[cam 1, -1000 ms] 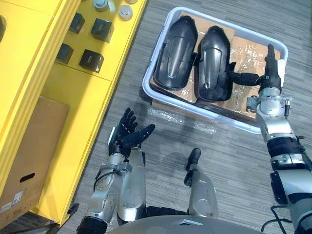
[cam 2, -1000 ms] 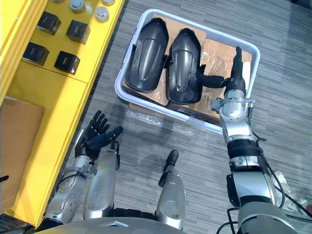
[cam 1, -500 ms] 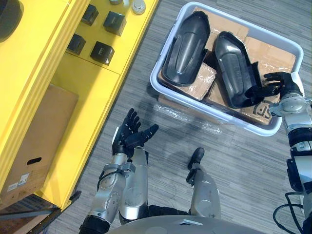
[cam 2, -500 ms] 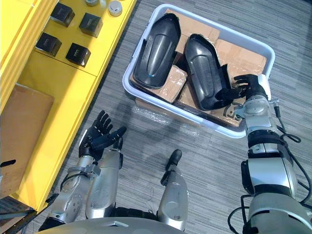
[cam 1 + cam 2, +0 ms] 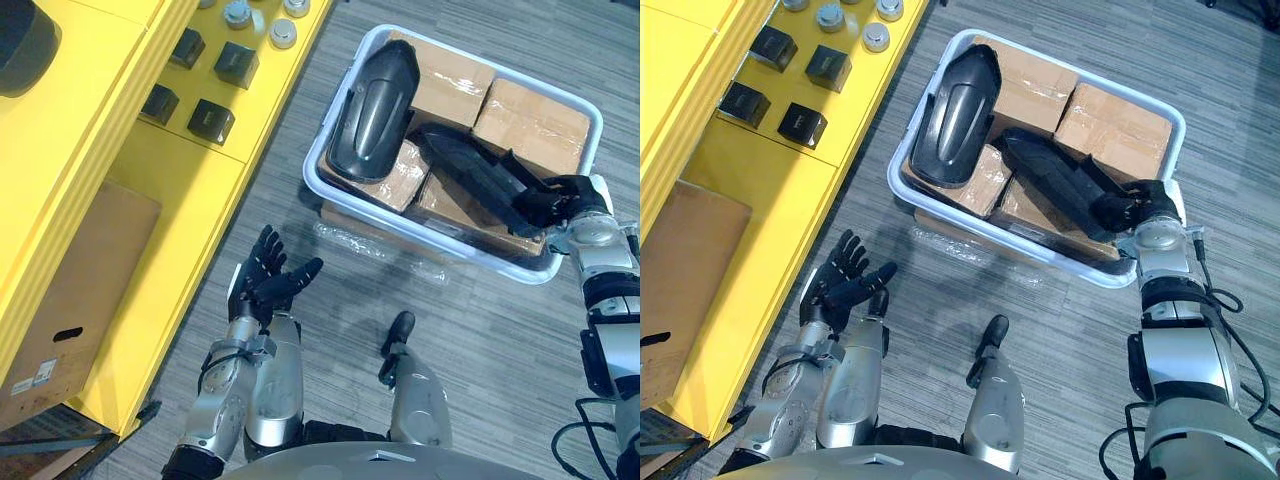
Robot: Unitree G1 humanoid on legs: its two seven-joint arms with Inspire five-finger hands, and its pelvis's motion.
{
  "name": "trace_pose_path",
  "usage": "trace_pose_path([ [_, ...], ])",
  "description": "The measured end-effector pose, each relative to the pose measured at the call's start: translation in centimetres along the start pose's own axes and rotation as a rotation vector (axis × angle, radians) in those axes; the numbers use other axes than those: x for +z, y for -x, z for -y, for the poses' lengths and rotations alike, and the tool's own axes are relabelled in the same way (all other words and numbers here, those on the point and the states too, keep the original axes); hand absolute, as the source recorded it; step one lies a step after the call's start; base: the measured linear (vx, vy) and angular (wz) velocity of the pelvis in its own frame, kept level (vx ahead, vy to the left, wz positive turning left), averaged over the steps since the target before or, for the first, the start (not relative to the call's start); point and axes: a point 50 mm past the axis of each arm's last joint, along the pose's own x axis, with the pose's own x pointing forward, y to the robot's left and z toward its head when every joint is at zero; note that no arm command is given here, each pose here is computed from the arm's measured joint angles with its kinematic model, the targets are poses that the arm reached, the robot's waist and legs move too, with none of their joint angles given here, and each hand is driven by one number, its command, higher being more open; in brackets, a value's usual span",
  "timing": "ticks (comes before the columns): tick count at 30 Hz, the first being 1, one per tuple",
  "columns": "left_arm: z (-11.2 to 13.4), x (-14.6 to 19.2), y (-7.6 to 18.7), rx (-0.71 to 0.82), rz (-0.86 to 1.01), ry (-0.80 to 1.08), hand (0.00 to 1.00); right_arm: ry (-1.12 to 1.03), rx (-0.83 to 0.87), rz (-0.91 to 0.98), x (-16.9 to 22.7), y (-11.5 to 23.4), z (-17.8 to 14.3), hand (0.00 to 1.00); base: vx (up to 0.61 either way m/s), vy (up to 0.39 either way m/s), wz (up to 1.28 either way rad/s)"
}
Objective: Walk over and take three plastic housings, then place them on the shelf
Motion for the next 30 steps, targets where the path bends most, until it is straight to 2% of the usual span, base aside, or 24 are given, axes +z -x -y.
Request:
trace_pose_path([
  [3, 0.0, 0.6, 0.5, 0.002, 0.028, 0.007, 1.0, -0.013, -0.055, 0.025, -0.3, 0.3, 0.3, 0.0, 0.06, -0.029, -0.07],
  [6, -0.1, 1.6, 1.0, -0.001, 0.066, 0.01, 1.0, -0.052, -0.109, 0.129, 0.8, 1.2, 0.3, 0.0, 0.07, -0.028, -0.14],
  [10, 0.1, 2.6, 0.9, -0.049, 0.112, 0.009, 1.0, -0.145, -0.134, 0.299, 2.2, 3.3, -1.2, 0.0, 0.08, -0.032, -0.07],
  [13, 0.5, 2.9, 0.9, -0.08, 0.123, 0.013, 1.0, -0.165, -0.114, 0.344, 1.2, 4.9, -2.7, 0.0, 0.14, -0.017, -0.07],
  [21, 3.3, 6.4, 0.1, -0.224, 0.273, 0.117, 1.0, -0.215, -0.099, 0.467, 1.1, 7.7, -5.0, 0.0, 0.06, 0.001, -0.03],
  [25, 4.5, 6.2, -0.6, -0.269, 0.224, 0.193, 1.0, -0.176, -0.099, 0.565, 1.7, 9.3, -5.8, 0.0, -0.04, 0.002, -0.12],
  [30, 5.0, 3.6, -1.5, -0.232, 0.053, 0.291, 1.0, -0.215, -0.117, 0.69, 3.7, 11.1, -7.1, 0.0, -0.04, 0.006, -0.12],
])
